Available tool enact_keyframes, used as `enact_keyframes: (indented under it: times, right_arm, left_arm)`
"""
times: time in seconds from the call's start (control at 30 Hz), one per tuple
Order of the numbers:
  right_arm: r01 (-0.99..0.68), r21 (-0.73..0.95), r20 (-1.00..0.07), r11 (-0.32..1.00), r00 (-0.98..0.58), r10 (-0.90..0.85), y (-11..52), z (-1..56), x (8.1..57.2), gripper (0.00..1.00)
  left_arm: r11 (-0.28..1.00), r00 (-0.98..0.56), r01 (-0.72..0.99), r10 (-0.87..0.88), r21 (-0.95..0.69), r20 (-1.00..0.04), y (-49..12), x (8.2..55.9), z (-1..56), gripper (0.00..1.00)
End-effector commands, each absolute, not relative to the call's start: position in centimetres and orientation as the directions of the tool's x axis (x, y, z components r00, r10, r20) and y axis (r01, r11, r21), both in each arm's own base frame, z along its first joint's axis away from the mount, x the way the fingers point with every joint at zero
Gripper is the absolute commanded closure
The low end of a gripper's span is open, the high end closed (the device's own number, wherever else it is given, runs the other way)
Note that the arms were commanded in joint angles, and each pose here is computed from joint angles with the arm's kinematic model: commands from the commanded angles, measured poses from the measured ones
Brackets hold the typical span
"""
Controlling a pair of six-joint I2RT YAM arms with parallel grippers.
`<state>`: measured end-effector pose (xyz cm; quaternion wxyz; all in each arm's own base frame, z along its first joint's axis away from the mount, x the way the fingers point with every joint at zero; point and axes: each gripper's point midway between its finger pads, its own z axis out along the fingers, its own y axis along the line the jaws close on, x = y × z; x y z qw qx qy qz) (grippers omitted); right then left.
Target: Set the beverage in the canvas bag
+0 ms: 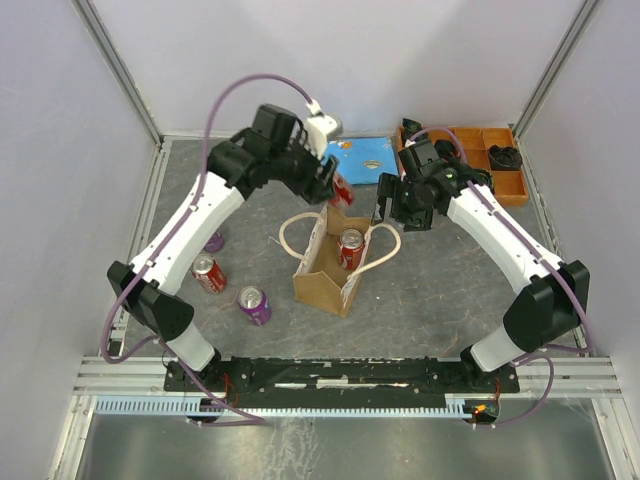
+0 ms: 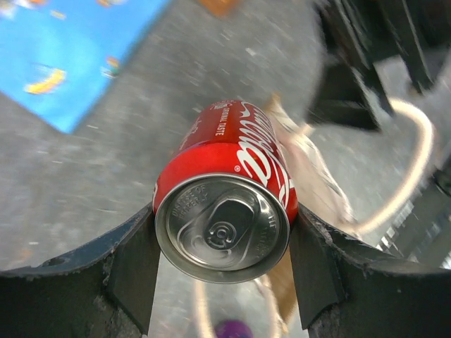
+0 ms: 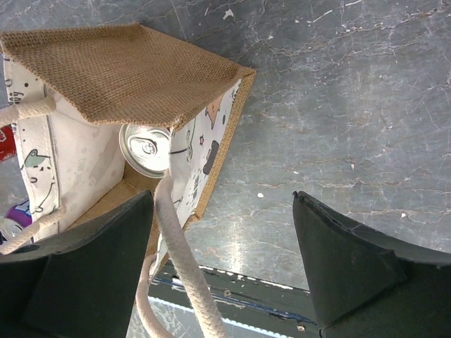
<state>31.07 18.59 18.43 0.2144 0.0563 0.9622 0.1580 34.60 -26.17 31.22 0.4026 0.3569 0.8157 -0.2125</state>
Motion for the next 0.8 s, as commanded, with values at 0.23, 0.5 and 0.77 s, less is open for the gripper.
enact_keyframes:
  times: [0.23,0.5,0.77]
  right_arm:
    - [0.034,0.356,-0.459,0.934,-0.864,0.206,18.7,20.4,31.7,0.12]
    - [0.041,0.345,-0.459,0.938,-0.864,0.206,18.4,20.4,31.5,0.12]
    - [0.05,0.343,-0.455,0.938,-0.865,0.212,18.3,20.0,31.4,0.12]
  left_arm:
    - [0.5,-0.367,0.863,0.531,-0.067,-0.764,-27.8,29.2,27.5,0.97]
    - [0.472,-0.353,0.882,0.626,-0.023,-0.695,-27.1,28.7,24.1,0.97]
    - [0.447,-0.302,0.889,0.728,0.093,-0.616,-25.0,29.6,22.4,0.97]
